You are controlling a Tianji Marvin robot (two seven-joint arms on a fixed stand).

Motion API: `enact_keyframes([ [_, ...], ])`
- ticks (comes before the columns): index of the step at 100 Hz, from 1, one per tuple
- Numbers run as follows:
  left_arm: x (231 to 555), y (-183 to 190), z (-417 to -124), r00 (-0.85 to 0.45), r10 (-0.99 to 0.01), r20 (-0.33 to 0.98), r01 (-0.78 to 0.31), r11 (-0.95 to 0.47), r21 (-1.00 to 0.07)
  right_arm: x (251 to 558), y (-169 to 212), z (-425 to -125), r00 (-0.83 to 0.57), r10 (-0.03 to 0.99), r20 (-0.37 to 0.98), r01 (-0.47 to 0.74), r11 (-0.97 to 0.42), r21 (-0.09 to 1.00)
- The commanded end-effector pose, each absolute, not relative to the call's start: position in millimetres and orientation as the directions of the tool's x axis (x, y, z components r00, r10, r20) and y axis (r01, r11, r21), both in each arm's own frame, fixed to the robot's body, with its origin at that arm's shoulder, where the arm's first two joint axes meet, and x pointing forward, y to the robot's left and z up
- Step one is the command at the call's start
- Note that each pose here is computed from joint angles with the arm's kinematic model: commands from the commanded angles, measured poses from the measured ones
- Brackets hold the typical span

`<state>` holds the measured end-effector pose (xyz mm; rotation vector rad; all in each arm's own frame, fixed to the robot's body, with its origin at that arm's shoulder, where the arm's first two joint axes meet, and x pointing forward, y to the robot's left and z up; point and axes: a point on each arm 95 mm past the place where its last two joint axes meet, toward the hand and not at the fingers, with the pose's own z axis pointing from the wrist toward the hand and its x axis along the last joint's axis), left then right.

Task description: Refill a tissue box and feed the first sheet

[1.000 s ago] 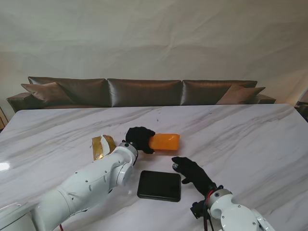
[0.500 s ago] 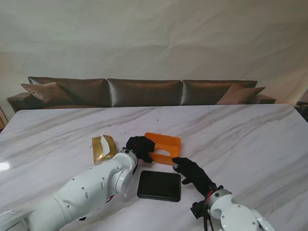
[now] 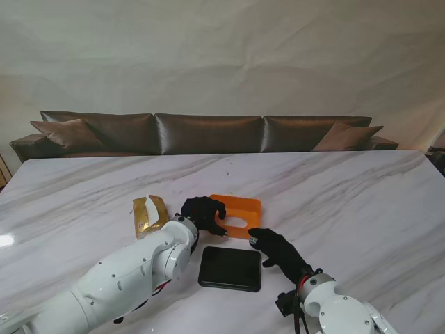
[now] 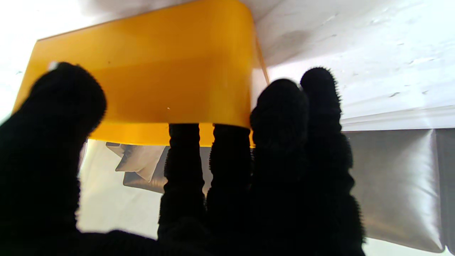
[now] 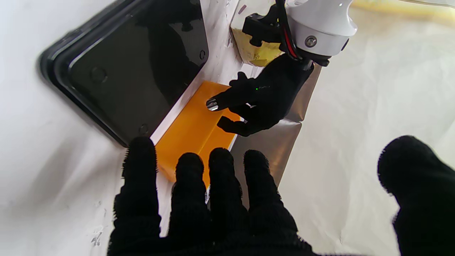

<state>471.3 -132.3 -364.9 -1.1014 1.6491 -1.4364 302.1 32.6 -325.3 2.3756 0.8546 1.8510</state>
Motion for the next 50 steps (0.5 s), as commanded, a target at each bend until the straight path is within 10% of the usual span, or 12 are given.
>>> enact_keyframes([
  [1,470.8,-132.9,-361.2,-0.417,-0.908,0.037,-0.164,0.036,-0.986,300.5,35.1,-324.4,0.152,0.422,0.894,0.422,-0.845,0.327],
  [50,451.8,-103.8,-309.9,-0.303,-0.946,0.111,0.050,-0.133,-0.990,293.4,42.7,-310.7,0.132,0.428,0.894,0.428,-0.838,0.338],
])
